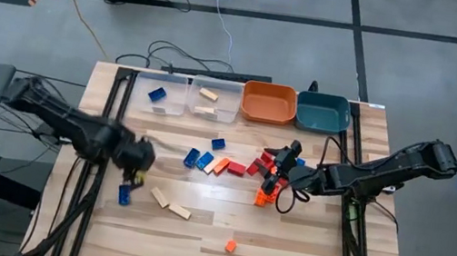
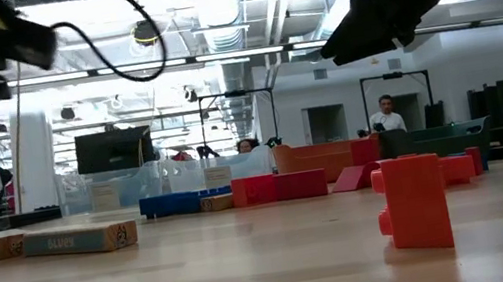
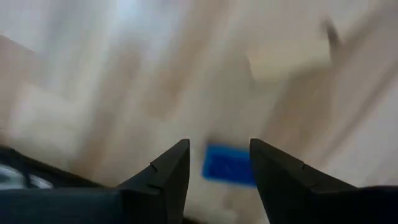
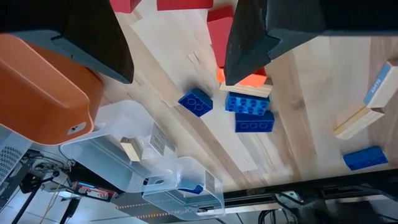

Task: Sort blocks
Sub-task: Put the blue game piece into the left transparent bin

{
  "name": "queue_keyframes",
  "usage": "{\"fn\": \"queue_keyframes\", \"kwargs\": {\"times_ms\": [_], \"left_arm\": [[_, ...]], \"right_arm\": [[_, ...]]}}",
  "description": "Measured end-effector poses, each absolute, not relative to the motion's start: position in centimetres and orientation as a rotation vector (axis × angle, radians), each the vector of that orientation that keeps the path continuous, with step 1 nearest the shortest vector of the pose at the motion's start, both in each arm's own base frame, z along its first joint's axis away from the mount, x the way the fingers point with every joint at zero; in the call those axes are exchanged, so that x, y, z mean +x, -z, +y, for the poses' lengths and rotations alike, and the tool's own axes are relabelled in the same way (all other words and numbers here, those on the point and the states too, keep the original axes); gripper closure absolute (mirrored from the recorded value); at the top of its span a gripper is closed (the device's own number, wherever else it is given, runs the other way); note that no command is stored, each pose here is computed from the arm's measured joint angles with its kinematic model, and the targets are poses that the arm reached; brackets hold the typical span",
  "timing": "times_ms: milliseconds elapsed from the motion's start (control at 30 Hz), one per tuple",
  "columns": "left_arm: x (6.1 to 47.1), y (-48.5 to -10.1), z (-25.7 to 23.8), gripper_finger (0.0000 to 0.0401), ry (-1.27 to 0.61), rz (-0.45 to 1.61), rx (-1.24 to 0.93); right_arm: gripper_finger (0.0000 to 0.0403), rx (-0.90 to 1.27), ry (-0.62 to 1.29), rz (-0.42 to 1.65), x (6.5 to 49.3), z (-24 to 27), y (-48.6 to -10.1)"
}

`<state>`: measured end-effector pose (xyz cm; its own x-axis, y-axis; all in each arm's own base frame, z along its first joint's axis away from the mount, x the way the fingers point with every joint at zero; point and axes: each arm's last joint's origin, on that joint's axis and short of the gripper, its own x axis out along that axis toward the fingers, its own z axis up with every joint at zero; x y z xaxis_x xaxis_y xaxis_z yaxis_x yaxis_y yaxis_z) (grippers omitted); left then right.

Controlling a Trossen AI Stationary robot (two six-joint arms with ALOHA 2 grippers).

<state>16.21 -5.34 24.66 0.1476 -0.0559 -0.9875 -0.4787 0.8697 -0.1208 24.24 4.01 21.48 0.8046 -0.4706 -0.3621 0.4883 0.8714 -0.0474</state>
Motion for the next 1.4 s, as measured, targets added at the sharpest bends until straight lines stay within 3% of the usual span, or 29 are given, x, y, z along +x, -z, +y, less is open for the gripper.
{"fn": "queue_keyframes", "kwargs": {"times_ms": [133, 333, 567, 733, 1133, 1400], "left_arm": [[15.9, -23.3, -9.1, 0.0239, -0.165, 1.518, -0.276], [14.9, -20.5, -14.9, 0.0239, 0.22, 1.587, 0.137], [14.7, -16.9, -17.1, 0.0238, 0.194, 1.686, 0.37], [15.1, -16.7, -17.5, 0.0222, 0.141, 1.765, 0.442], [15.5, -16.7, -17.8, 0.0108, 0.358, 1.666, 0.745], [15.0, -15.4, -17.2, 0.01, 0.556, 1.641, 0.947]], "right_arm": [[0.0121, 0.047, 0.514, 0.379, 24.2, 4.0, -21.4], [0.0121, 0.048, 0.514, 0.378, 24.2, 4.0, -21.5], [0.0121, 0.064, 0.512, 0.352, 24.3, 4.0, -21.7], [0.0121, 0.076, 0.513, 0.341, 24.4, 4.0, -21.8], [0.0121, 0.077, 0.512, 0.341, 24.4, 4.0, -21.8], [0.0121, 0.075, 0.512, 0.345, 24.4, 4.1, -21.7]]}}
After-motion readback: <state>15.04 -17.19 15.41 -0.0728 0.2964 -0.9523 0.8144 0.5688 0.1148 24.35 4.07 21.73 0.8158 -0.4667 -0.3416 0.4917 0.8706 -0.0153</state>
